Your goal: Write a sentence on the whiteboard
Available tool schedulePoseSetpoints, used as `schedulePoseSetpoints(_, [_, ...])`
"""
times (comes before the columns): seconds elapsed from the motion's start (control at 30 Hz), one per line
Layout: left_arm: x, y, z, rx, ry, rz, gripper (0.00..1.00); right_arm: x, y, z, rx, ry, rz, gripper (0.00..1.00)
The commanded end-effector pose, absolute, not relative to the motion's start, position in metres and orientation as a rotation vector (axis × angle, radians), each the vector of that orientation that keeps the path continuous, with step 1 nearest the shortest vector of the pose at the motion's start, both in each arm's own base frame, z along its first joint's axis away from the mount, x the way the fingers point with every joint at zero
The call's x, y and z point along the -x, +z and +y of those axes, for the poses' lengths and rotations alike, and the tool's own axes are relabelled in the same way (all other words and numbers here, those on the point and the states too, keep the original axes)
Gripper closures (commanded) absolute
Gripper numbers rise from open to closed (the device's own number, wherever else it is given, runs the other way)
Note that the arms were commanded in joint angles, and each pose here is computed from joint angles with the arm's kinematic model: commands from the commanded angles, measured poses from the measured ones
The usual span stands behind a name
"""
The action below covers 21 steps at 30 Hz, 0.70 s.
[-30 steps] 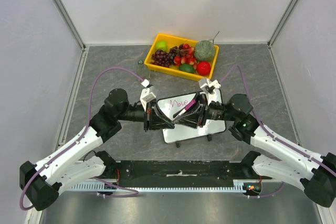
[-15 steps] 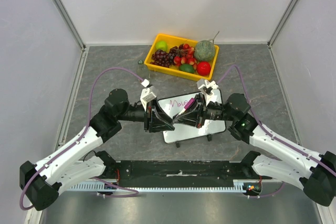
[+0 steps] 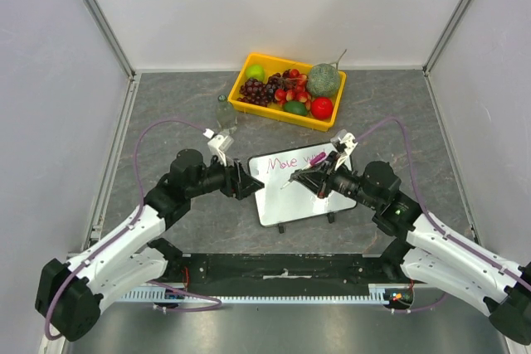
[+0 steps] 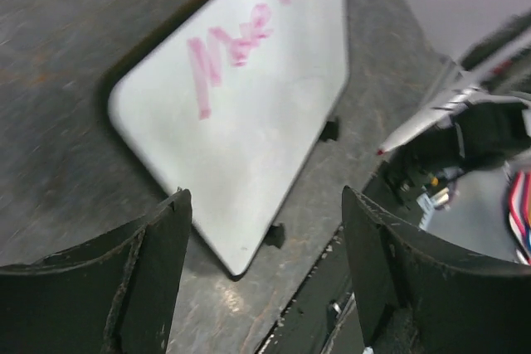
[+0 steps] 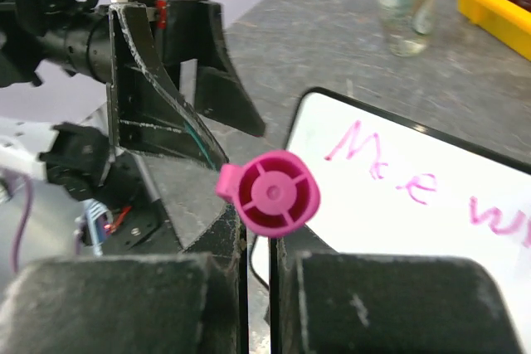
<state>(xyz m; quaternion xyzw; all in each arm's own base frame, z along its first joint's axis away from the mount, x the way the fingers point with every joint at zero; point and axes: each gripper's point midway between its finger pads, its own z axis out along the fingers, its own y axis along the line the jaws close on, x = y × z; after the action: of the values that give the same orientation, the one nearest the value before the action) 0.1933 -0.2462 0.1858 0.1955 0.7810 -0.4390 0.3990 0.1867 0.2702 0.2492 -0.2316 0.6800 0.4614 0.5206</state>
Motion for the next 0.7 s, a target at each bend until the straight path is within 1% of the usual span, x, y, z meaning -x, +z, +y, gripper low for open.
schedulePoseSetpoints(0.0, [-0.226,0.152,-0.213,-0.169,-1.035,2.107,0.23,-0.214,0.242,0.246,0.403,0.932,1.643,1.0])
schedulePoseSetpoints(0.07, [-0.239,0.147,-0.204,-0.127,-1.072,2.084,0.23,-0.214,0.242,0.246,0.399,0.932,1.636,1.0])
schedulePoseSetpoints(0.1, [-0.238,0.145,-0.207,-0.147,-1.117,2.073,0.23,-0.214,0.242,0.247,0.403,0.936,1.629,1.0])
schedulePoseSetpoints(0.37, [-0.228,0.148,-0.237,-0.405,-1.408,1.92,0.26,-0.22,0.233,0.254,0.405,0.943,1.638,1.0])
schedulePoseSetpoints(0.5, [-0.231,0.145,-0.246,-0.45,-1.478,1.884,0.34,-0.222,0.232,0.256,0.401,0.948,1.631,1.0])
schedulePoseSetpoints(0.67, [-0.239,0.134,-0.251,-0.461,-1.503,1.877,0.4,-0.224,0.227,0.265,0.426,0.963,1.642,1.0])
